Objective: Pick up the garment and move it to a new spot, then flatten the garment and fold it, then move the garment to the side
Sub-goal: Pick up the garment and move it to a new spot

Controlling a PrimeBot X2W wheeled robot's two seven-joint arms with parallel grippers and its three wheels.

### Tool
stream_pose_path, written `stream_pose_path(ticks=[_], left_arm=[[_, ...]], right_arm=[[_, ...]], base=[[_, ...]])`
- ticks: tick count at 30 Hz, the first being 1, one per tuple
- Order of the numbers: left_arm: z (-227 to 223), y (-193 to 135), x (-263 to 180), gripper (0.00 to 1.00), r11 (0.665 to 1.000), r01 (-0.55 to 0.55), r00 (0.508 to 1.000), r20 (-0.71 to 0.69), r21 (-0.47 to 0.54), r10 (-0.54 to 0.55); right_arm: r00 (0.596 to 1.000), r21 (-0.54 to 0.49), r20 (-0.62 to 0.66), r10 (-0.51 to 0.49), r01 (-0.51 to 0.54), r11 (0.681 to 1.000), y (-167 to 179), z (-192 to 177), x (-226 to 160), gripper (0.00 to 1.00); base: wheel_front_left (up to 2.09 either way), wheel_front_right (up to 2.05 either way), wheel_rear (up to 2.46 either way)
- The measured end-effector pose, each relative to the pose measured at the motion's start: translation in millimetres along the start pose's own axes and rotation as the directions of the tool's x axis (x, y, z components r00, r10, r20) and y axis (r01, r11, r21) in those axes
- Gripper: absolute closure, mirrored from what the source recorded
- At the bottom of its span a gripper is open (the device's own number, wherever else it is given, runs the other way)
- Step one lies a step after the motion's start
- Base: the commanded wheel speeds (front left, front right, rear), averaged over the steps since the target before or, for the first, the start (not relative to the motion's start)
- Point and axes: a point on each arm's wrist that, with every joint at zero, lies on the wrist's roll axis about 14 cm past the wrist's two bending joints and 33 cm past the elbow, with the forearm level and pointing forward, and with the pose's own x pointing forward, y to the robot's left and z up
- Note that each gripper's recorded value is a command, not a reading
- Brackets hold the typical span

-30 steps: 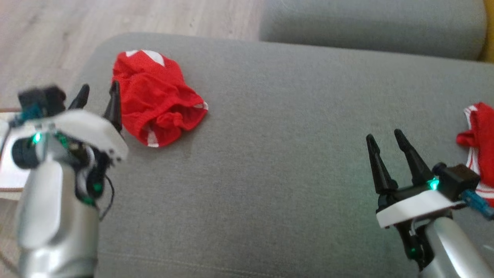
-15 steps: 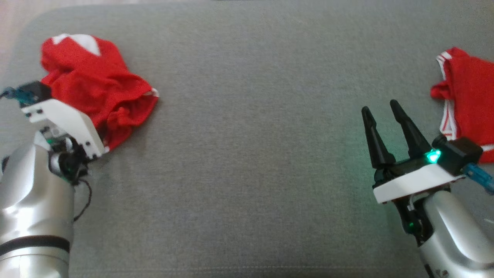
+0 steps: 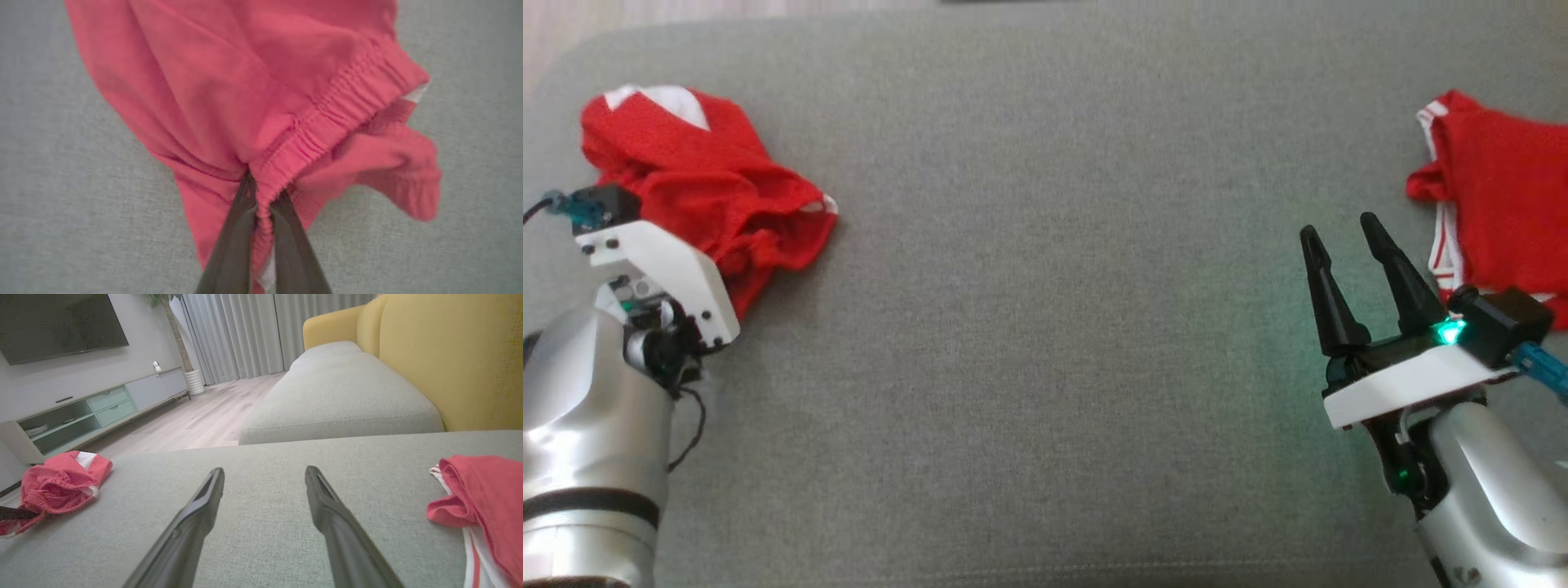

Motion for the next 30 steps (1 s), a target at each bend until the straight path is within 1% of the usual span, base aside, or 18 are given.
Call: stream_pose_path(ticks=[1, 3, 6, 8, 10, 13, 15, 17, 19, 21, 23, 25, 26, 27, 29, 30], left_arm=[[0, 0, 0, 1.0, 1.0, 0.0, 1.0, 0.0, 0.0, 0.0], [15, -2, -9, 1.0, 0.999, 0.009, 0.999, 0.043, 0.047, -0.011], [54, -14, -30, 1.0, 0.993, 0.029, 0.987, 0.156, 0.113, -0.047], [82, -25, -49, 1.0, 0.988, 0.044, 0.968, 0.238, 0.147, -0.079], [106, -43, -68, 1.0, 0.979, 0.069, 0.944, 0.304, 0.189, -0.125], [131, -86, -97, 1.0, 0.952, 0.149, 0.893, 0.377, 0.269, -0.247], [144, -121, -118, 1.0, 0.921, 0.211, 0.845, 0.413, 0.329, -0.341], [151, -157, -138, 1.0, 0.879, 0.273, 0.794, 0.424, 0.391, -0.435], [152, -193, -159, 1.0, 0.827, 0.336, 0.737, 0.421, 0.451, -0.529], [152, -229, -181, 1.0, 0.768, 0.398, 0.667, 0.417, 0.501, -0.618], [150, -260, -203, 1.0, 0.709, 0.461, 0.588, 0.415, 0.533, -0.694], [144, -286, -219, 1.0, 0.652, 0.52, 0.522, 0.399, 0.551, -0.754], [139, -296, -224, 1.0, 0.631, 0.541, 0.5, 0.39, 0.556, -0.773], [134, -304, -225, 1.0, 0.615, 0.557, 0.49, 0.377, 0.558, -0.786], [119, -314, -218, 1.0, 0.594, 0.586, 0.491, 0.341, 0.552, -0.801], [109, -317, -211, 1.0, 0.589, 0.602, 0.497, 0.324, 0.539, -0.805]], right_arm=[[1.0, 0.0, 0.0, 0.0, 0.0, 1.0, 0, 0, 0, 0.0], [1.0, -0.004, 0.019, 0.004, -0.004, 1.0, 3, 7, -2, 0.0], [0.999, -0.006, 0.048, 0.0, 0.0, 1.0, 7, 19, -7, 0.0], [0.998, -0.006, 0.068, -0.007, 0.007, 1.0, 8, 26, -12, 0.0], [0.996, -0.004, 0.086, -0.019, 0.02, 1.0, 8, 32, -19, 0.0], [0.993, -0.006, 0.099, -0.056, 0.057, 0.998, -1, 36, -32, 0.0], [0.992, -0.011, 0.103, -0.08, 0.081, 0.997, -7, 37, -42, 0.0], [0.988, -0.008, 0.111, -0.106, 0.107, 0.994, -13, 39, -51, 0.0], [0.983, -0.007, 0.126, -0.132, 0.134, 0.991, -20, 44, -58, 0.0], [0.978, -0.009, 0.139, -0.158, 0.161, 0.987, -27, 48, -67, 0.0], [0.972, -0.008, 0.149, -0.183, 0.187, 0.982, -34, 51, -75, 0.0], [0.965, -0.01, 0.157, -0.21, 0.214, 0.977, -41, 53, -83, 0.0], [0.961, -0.008, 0.16, -0.223, 0.228, 0.974, -45, 54, -87, 0.0], [0.958, -0.006, 0.163, -0.237, 0.241, 0.971, -49, 54, -90, 0.0], [0.953, -0.004, 0.163, -0.257, 0.261, 0.965, -55, 54, -95, 0.0], [0.952, -0.004, 0.159, -0.263, 0.267, 0.964, -57, 53, -96, 0.0]], base=[[0.0, 0.0, 0.0], [0.0, 0.0, 0.0], [0.0, 0.0, 0.0], [0.0, 0.0, 0.0], [0.0, 0.0, 0.0], [0.0, 0.0, 0.0], [0.0, 0.0, 0.0], [0.0, 0.0, 0.0], [0.0, 0.0, 0.0], [0.0, 0.0, 0.0], [0.0, 0.0, 0.0], [0.0, 0.0, 0.0], [0.0, 0.0, 0.0], [0.0, 0.0, 0.0], [0.0, 0.0, 0.0], [0.0, 0.0, 0.0]])
